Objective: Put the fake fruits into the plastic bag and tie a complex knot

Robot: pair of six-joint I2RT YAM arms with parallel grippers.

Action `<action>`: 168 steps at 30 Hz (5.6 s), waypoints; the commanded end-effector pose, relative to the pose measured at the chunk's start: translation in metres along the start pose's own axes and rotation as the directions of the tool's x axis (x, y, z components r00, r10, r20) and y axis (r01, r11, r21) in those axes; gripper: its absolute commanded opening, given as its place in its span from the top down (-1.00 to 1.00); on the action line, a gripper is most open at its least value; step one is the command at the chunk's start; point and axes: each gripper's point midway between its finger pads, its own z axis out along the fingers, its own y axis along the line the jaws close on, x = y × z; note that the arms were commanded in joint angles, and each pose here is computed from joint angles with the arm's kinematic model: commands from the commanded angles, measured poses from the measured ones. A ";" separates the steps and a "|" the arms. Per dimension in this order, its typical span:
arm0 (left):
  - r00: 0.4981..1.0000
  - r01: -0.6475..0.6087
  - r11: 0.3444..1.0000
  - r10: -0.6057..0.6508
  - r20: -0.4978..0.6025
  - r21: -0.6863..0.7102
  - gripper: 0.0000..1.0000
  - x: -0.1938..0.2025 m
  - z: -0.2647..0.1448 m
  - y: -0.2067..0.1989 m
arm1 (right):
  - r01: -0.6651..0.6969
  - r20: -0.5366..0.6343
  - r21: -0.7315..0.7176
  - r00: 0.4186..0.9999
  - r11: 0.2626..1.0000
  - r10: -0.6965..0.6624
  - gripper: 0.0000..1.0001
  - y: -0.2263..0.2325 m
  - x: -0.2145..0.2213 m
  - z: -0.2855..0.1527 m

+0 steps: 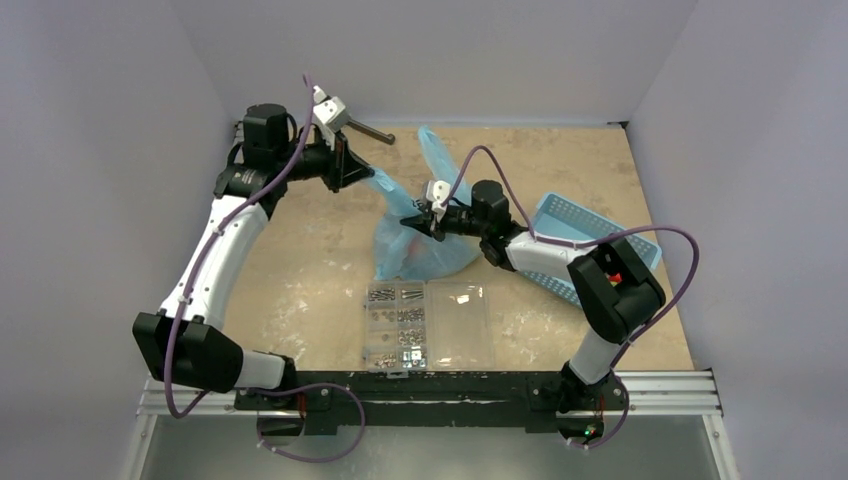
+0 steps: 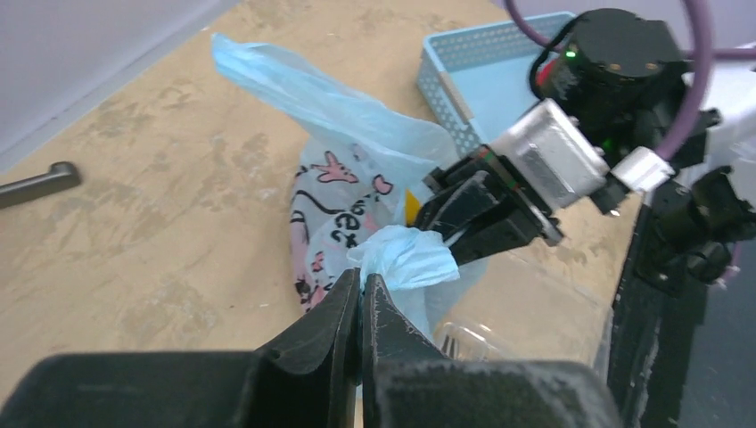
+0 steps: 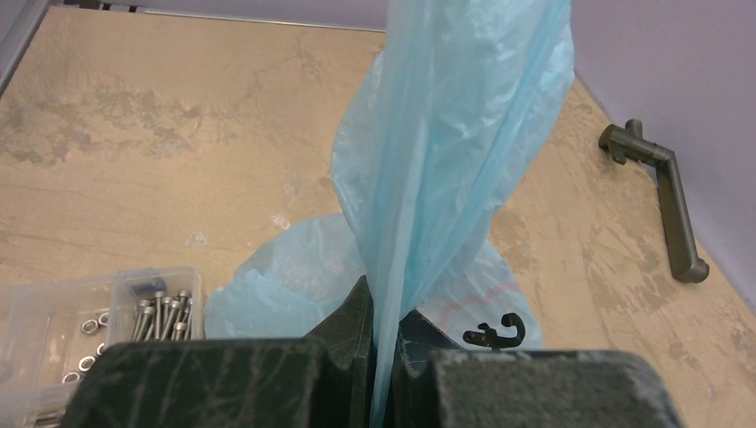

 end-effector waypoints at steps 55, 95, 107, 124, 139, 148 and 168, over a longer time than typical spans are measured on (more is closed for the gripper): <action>0.975 -0.190 0.899 0.219 -0.029 0.395 1.00 0.045 0.057 0.011 | -0.347 -0.010 0.161 0.936 0.924 0.353 -0.72 -0.080 -0.097 -0.117; 0.713 -0.516 0.701 0.670 -0.207 0.493 1.00 0.078 0.094 -0.006 | -0.626 -0.187 0.155 0.741 0.765 0.644 -0.96 -0.090 0.032 -0.071; 0.692 -0.534 0.684 0.691 -0.208 0.496 1.00 0.075 0.095 -0.008 | -0.598 -0.277 0.009 0.769 0.801 0.577 -0.91 -0.047 0.037 -0.051; 0.970 -0.243 0.940 0.240 0.042 0.238 -0.32 -0.004 0.036 -0.025 | -0.525 -0.226 0.002 0.829 0.851 0.512 1.00 -0.057 0.004 -0.060; 0.961 0.097 0.970 -0.149 0.233 0.222 -0.07 -0.017 0.058 0.004 | -0.526 -0.211 0.006 0.831 0.851 0.515 1.00 -0.062 0.000 -0.064; 0.987 -0.160 0.952 0.154 0.043 0.260 0.73 0.030 0.080 -0.037 | -0.562 -0.190 0.009 0.811 0.827 0.553 1.00 -0.063 -0.010 -0.065; 0.853 -0.475 0.877 0.479 -0.206 0.072 1.00 0.071 0.122 -0.013 | -0.657 -0.213 -0.168 0.752 0.735 0.623 0.35 -0.041 -0.027 -0.066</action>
